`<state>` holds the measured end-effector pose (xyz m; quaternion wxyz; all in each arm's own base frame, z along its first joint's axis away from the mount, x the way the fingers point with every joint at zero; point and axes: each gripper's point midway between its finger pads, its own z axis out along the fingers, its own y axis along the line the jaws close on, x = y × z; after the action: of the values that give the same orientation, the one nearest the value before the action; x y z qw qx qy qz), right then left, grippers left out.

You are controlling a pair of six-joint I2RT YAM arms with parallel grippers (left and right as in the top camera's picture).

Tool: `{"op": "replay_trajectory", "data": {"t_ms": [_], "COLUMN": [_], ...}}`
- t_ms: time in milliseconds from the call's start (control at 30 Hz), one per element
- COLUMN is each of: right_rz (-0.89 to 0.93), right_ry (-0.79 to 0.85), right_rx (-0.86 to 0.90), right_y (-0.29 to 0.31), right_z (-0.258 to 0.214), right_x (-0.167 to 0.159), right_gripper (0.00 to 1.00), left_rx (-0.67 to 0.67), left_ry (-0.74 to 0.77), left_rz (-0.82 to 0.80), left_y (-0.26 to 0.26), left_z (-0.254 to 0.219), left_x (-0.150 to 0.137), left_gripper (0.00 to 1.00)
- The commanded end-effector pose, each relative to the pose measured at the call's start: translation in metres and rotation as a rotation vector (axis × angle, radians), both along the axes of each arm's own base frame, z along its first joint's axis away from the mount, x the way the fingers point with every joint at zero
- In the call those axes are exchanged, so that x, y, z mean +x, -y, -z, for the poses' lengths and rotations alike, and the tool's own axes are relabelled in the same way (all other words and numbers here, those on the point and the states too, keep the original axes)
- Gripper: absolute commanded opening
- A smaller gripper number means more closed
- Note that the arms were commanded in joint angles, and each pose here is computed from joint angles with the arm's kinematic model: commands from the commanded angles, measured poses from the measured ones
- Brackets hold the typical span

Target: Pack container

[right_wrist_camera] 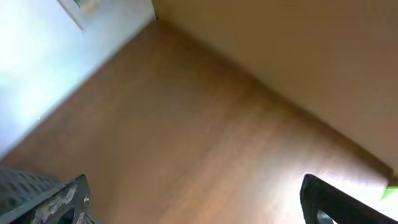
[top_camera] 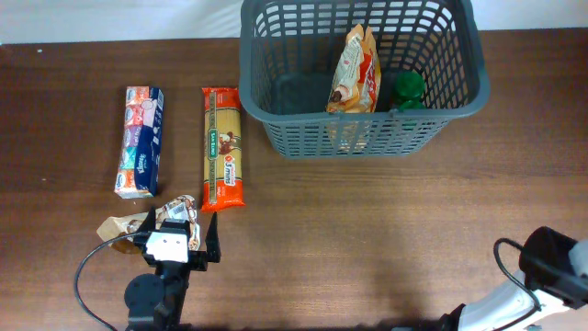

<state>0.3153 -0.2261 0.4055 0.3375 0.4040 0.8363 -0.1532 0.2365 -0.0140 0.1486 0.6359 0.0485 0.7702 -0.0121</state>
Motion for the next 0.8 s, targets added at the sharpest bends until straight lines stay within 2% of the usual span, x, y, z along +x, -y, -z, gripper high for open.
{"op": "replay_trajectory", "data": {"t_ms": [0, 300, 500, 600, 767], "right_rz": [0.023, 0.023, 0.022, 0.022, 0.022], "right_ry": [-0.089, -0.283, -0.355, -0.368, -0.371], "right_rx": [0.045, 0.152, 0.192, 0.199, 0.201], "right_y": [0.006, 0.006, 0.003, 0.003, 0.002], "right_z": [0.029, 0.094, 0.116, 0.121, 0.121], "right_x": [0.002, 0.001, -0.003, -0.004, -0.004], "right_gripper": [0.99, 0.99, 0.99, 0.99, 0.99], "left_rx": [-0.006, -0.006, -0.008, -0.008, 0.01], "left_ry": [0.003, 0.014, 0.042, -0.032, -0.263], "left_rz": [-0.01, -0.01, 0.003, 0.004, 0.015], "left_y": [-0.002, -0.002, 0.0, 0.001, 0.001], "left_z": [0.001, -0.002, -0.041, -0.06, -0.085], "left_x": [0.0, 0.0, -0.004, -0.006, 0.009], "left_gripper": [0.99, 0.99, 0.99, 0.99, 0.99]}}
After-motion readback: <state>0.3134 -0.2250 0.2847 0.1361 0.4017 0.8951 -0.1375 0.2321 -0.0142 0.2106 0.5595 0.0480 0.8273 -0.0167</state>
